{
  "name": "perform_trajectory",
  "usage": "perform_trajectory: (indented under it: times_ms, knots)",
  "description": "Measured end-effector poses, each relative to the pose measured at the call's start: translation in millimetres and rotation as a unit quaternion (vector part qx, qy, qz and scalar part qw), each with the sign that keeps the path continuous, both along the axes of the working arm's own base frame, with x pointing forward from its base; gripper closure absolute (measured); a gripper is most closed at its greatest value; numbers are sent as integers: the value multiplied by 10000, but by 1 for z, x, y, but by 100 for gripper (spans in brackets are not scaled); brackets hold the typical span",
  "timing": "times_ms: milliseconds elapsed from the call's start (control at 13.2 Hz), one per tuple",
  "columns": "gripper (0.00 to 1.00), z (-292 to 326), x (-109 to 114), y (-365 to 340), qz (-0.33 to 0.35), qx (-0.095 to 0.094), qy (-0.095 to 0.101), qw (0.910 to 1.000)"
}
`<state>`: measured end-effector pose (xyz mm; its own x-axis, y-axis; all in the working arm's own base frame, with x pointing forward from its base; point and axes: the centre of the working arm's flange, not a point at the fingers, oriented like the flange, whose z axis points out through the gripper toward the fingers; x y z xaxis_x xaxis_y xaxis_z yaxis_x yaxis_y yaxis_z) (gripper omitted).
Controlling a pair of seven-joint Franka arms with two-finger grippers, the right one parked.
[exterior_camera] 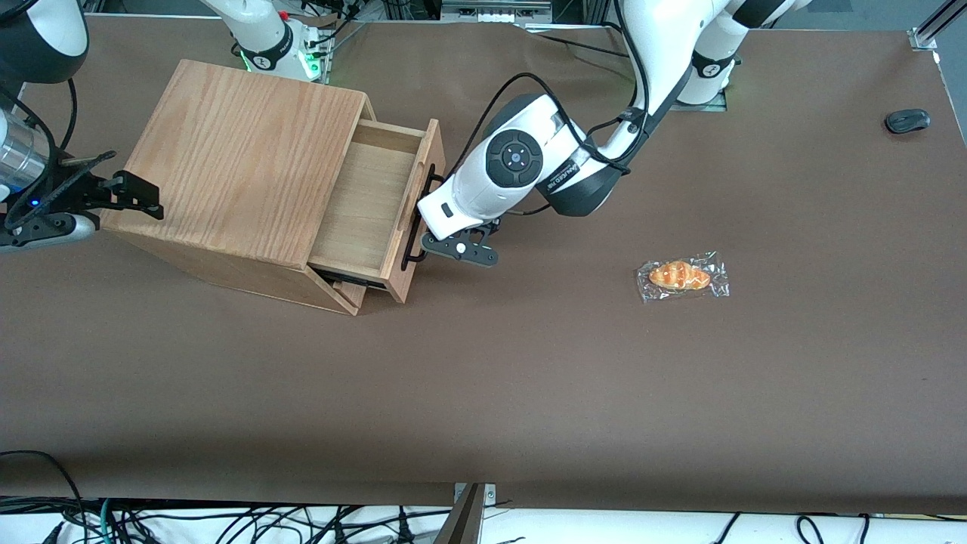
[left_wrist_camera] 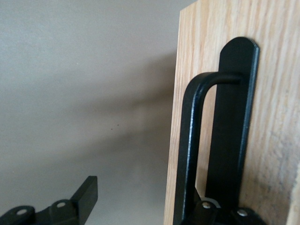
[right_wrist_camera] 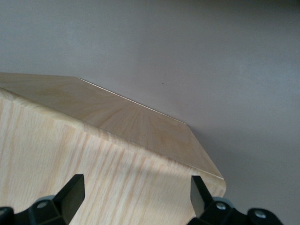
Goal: Open top drawer with left arm
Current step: 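Pull the handle with the left gripper, sliding the drawer out of the cabinet, then open the left gripper, release the handle and lift away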
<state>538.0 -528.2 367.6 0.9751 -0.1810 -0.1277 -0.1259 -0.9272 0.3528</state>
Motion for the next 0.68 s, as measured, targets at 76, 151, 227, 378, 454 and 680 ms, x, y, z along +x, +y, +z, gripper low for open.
perform_trajectory:
  times_ms: [76,151,227,378,454,680]
  knots:
    - [19,0,0,0,5,-3,4,10000]
    - [19,1,0,0,20,-17,15,10000]
    - [19,5,3,2,71,-58,15,10000]
    - [19,20,10,9,188,-193,21,9996]
    - [19,25,12,12,223,-228,29,9995]
    - [19,32,16,19,266,-232,76,9993]
